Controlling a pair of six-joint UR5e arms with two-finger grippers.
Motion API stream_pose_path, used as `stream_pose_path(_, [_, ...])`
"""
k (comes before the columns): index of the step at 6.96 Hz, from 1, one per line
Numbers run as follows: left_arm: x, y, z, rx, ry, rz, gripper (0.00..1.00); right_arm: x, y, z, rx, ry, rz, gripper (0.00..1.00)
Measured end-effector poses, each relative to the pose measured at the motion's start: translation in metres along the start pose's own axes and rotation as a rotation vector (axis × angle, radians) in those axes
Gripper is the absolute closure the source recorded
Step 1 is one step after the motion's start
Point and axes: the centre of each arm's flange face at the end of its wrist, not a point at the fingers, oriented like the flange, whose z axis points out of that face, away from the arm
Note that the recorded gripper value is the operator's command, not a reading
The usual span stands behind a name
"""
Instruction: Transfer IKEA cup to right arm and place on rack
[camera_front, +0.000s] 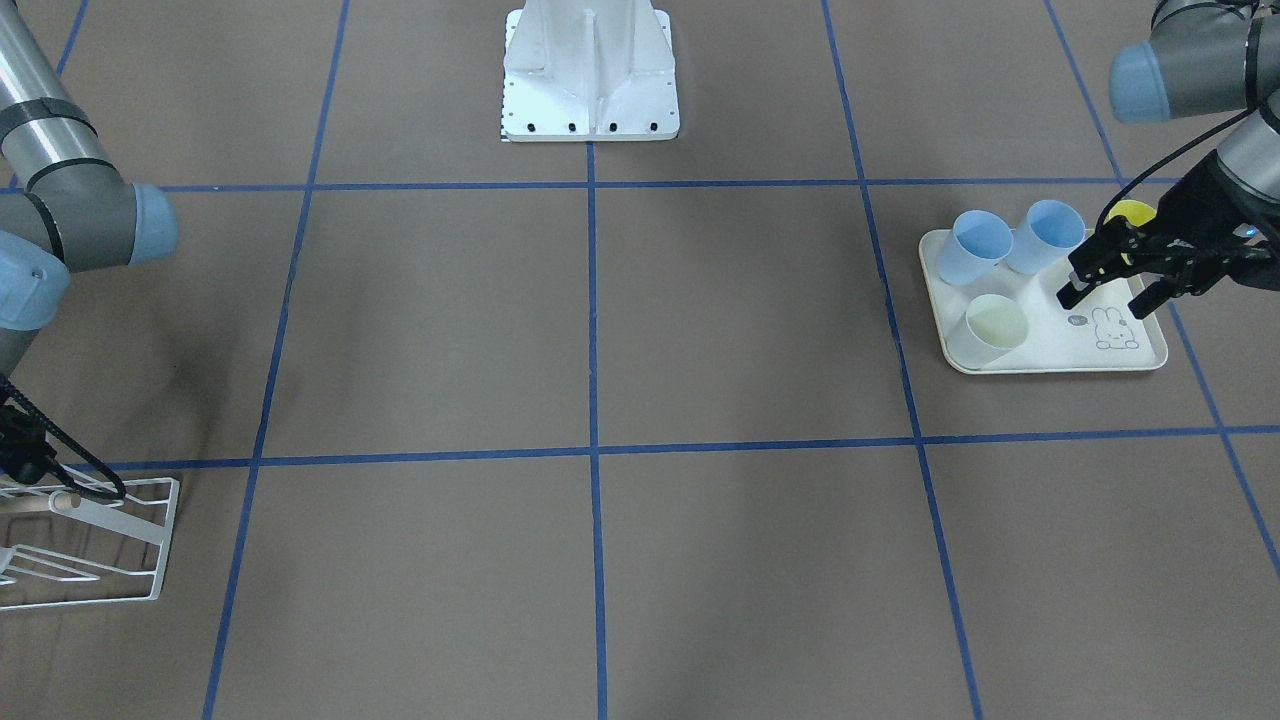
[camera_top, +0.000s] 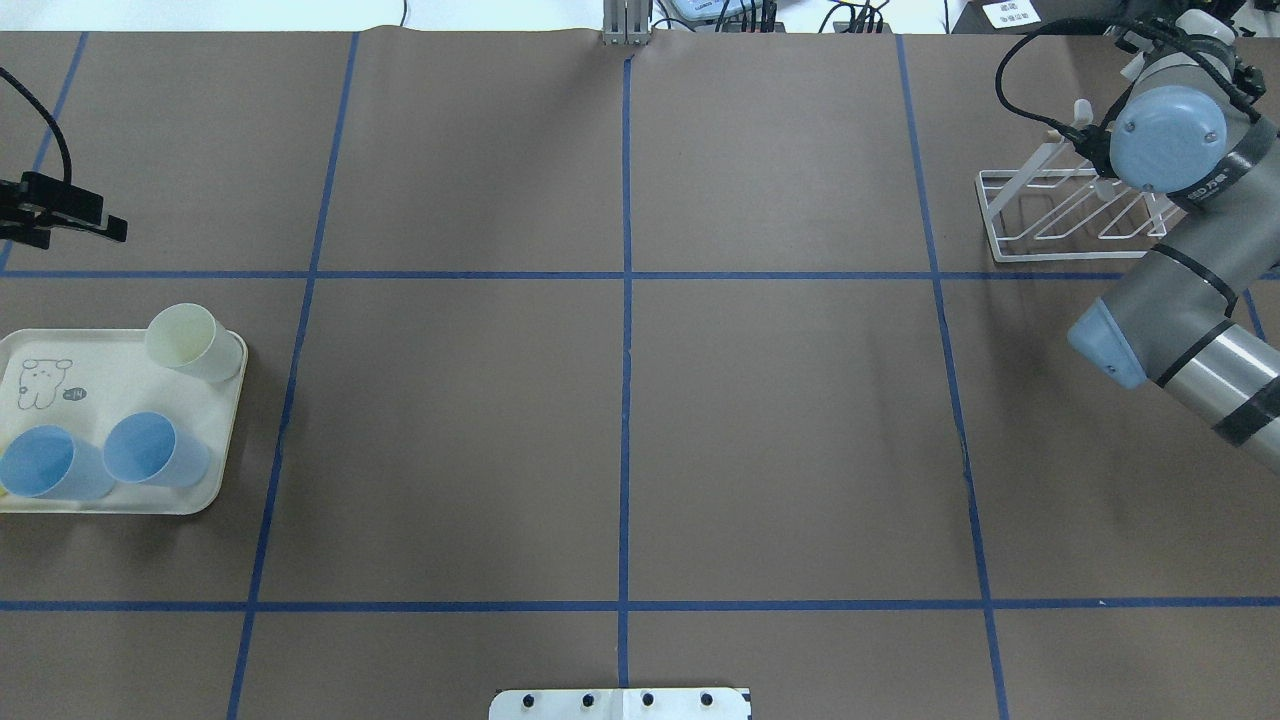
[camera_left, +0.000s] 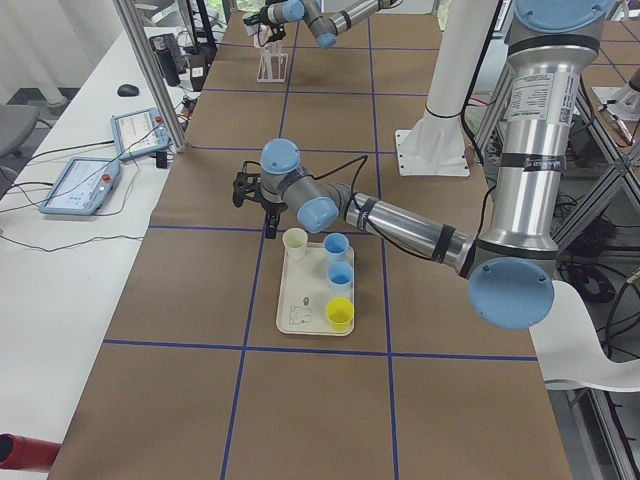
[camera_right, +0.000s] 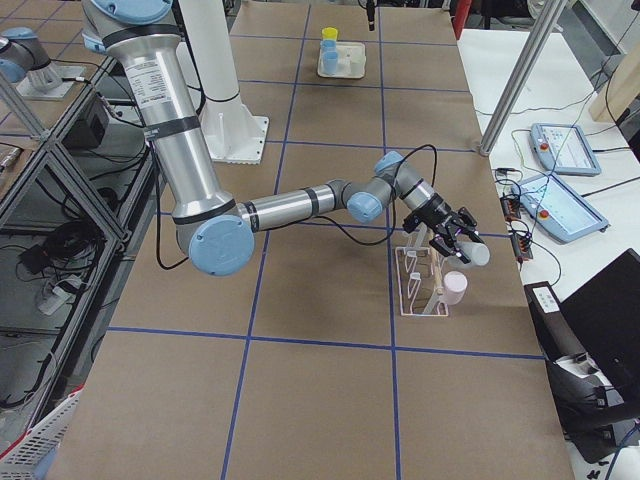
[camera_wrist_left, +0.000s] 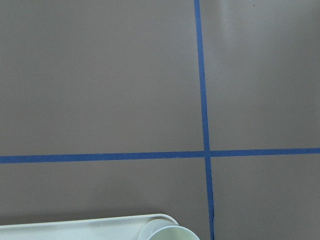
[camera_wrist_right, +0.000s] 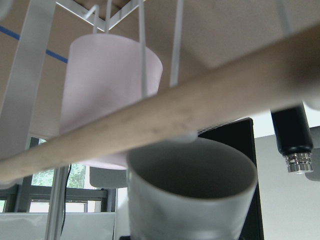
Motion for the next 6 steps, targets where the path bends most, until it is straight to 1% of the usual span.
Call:
stream_pose_path(3, [-0.001, 0.001, 0.0, -0.001, -0.001, -0.002, 0.0, 0.005, 0.005, -0.009, 0.002, 0.02, 0.013, 0.72])
stream_pose_path(6, [-0.001, 0.001, 0.0, -0.001, -0.001, -0.002, 0.0, 0.011, 0.023, -0.025, 0.0, 0.053, 0.042, 0.72])
